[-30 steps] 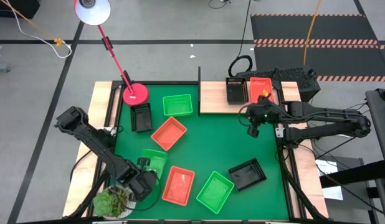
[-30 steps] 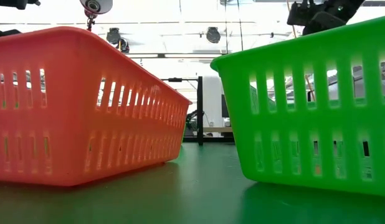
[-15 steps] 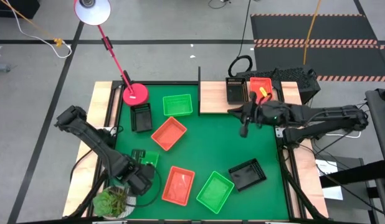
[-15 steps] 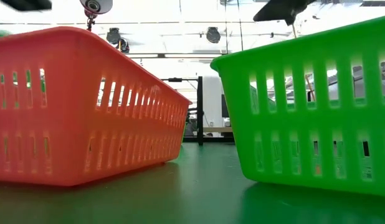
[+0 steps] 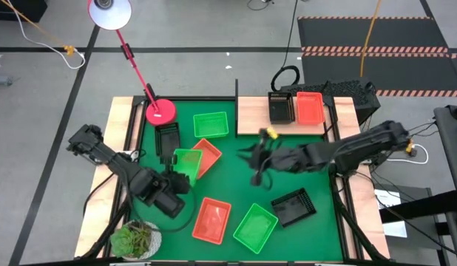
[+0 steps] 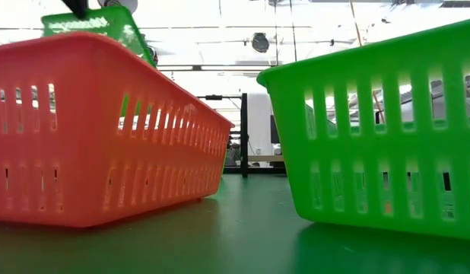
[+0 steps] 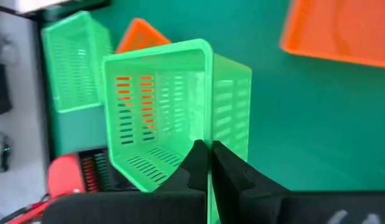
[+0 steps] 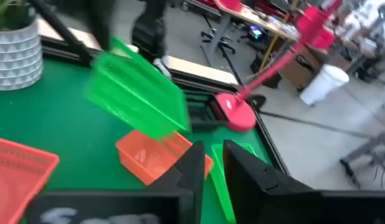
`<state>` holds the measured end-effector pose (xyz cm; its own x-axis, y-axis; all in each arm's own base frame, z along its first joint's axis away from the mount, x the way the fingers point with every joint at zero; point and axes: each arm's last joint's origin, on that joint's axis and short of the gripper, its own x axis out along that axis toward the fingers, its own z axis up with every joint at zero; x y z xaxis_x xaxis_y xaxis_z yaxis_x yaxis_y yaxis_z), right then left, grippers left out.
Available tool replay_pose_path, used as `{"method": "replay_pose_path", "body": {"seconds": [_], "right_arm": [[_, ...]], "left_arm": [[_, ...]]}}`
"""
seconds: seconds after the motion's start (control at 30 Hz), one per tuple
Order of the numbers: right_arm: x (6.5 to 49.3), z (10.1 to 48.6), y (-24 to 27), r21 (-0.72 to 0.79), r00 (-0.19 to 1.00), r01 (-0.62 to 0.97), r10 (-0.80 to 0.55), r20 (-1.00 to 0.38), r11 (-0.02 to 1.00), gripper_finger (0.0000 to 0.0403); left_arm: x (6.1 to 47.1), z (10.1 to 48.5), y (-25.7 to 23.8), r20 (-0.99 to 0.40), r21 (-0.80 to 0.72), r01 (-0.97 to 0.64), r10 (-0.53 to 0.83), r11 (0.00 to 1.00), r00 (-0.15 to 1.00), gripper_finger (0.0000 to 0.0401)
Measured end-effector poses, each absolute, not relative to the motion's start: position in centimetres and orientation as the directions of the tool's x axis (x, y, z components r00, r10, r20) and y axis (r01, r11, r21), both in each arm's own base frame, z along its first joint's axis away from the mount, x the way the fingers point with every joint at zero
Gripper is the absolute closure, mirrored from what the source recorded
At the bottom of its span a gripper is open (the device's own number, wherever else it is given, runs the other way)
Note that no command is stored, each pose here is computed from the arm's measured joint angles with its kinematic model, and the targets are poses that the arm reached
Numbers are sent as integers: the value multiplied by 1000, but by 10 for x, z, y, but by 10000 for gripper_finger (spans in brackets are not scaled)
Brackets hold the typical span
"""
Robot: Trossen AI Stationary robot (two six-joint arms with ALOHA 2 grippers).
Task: Stack baskets on shelf by color
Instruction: Put the bottom left green bin on the shelf
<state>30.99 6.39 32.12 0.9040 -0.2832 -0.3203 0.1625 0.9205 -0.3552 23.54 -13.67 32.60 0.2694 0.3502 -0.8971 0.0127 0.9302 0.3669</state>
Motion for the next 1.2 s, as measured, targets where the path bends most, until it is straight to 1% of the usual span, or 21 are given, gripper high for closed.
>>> {"method": "replay_pose_path", "body": {"seconds": [0.1, 0.23, 0.33, 0.43, 0.53, 0.67, 0.8, 0.97, 1.1, 1.2], "right_arm": [[334, 317, 75, -365, 906, 127, -258, -336, 922, 324], [360, 308, 82, -354, 910, 97, -228, -348, 930, 303], [375, 295, 83, -354, 910, 107, -235, -342, 929, 296], [382, 288, 81, -355, 909, 113, -241, -340, 928, 297], [384, 287, 78, -341, 908, 129, -249, -338, 931, 299], [385, 287, 75, -316, 906, 144, -254, -339, 938, 300], [385, 285, 71, -286, 895, 163, -264, -361, 944, 300], [385, 282, 64, -217, 893, 132, -211, -397, 967, 300], [385, 279, 59, -212, 876, 140, -221, -428, 967, 300], [385, 277, 57, -202, 870, 130, -209, -446, 971, 300]], "left_arm": [[243, 327, -127, -862, 417, -36, 408, 908, 301, 397], [258, 327, -119, -810, 471, -40, 449, 881, 377, 398], [270, 327, -117, -774, 491, -40, 457, 870, 439, 398], [283, 321, -119, -738, 537, -33, 488, 843, 466, 398], [293, 315, -118, -725, 579, 21, 503, 815, 471, 397], [303, 306, -115, -732, 593, 55, 510, 803, 453, 398], [306, 305, -112, -731, 599, 59, 514, 799, 449, 395], [307, 305, -111, -730, 598, 55, 515, 799, 449, 397], [307, 305, -110, -728, 600, 53, 517, 798, 450, 393], [307, 305, -111, -728, 599, 53, 516, 799, 451, 397]]}}
